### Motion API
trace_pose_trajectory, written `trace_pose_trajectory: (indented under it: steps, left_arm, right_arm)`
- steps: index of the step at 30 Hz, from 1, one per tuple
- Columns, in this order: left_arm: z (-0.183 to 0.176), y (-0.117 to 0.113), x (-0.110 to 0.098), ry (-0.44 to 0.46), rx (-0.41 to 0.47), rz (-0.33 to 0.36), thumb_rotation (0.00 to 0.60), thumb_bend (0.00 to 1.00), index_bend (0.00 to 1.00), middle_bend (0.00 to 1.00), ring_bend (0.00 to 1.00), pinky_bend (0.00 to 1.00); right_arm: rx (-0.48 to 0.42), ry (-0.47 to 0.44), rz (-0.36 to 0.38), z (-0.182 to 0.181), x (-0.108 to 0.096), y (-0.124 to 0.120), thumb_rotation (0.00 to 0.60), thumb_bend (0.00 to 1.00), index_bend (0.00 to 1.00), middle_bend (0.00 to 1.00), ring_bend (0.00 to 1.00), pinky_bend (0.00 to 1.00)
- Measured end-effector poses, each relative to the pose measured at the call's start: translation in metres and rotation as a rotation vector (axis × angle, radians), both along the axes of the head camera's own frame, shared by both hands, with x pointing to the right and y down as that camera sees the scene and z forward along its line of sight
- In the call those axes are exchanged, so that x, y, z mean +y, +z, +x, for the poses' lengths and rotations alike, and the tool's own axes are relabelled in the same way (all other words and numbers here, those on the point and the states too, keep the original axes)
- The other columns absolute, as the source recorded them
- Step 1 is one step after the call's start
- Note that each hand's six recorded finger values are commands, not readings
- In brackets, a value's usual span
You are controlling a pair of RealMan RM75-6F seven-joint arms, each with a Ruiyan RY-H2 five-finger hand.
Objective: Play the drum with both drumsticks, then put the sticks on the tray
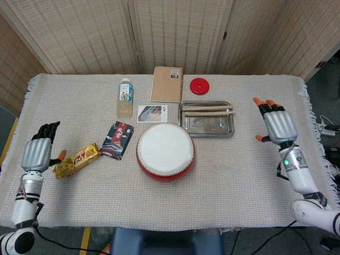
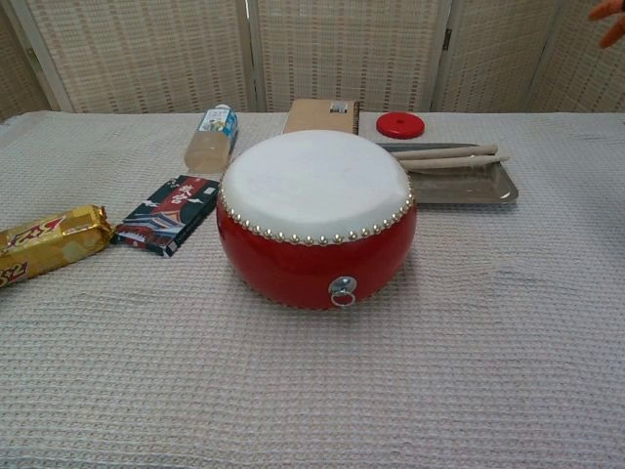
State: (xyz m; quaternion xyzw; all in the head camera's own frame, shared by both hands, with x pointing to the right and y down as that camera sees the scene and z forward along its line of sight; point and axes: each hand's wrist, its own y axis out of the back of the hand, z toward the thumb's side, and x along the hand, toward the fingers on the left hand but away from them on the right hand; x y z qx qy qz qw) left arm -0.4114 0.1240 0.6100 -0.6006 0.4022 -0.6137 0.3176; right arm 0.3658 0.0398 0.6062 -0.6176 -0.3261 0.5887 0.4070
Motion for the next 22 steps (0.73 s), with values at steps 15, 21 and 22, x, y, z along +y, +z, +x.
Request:
trace_pose_trajectory:
  steps: [15,21,22]
  left_arm:
    - [-0.023,-0.032,0.071,-0.030,-0.011,0.109,0.600,0.37,0.00,0.05,0.01,0.18]
    - [-0.021,-0.046,0.100,-0.044,-0.007,0.150,0.600,0.36,0.00,0.05,0.01,0.18]
    - [-0.021,-0.047,0.103,-0.044,-0.006,0.147,0.600,0.36,0.00,0.05,0.01,0.18]
  right_arm:
    - [-0.077,0.055,0.084,0.054,0.124,-0.041,0.600,0.00,0.00,0.03,0.00,0.06]
    - [-0.111,0.075,0.133,0.055,0.167,-0.056,0.600,0.00,0.00,0.03,0.00,0.06]
    - [-0.113,0.075,0.133,0.054,0.169,-0.057,0.600,0.00,0.00,0.03,0.00,0.06]
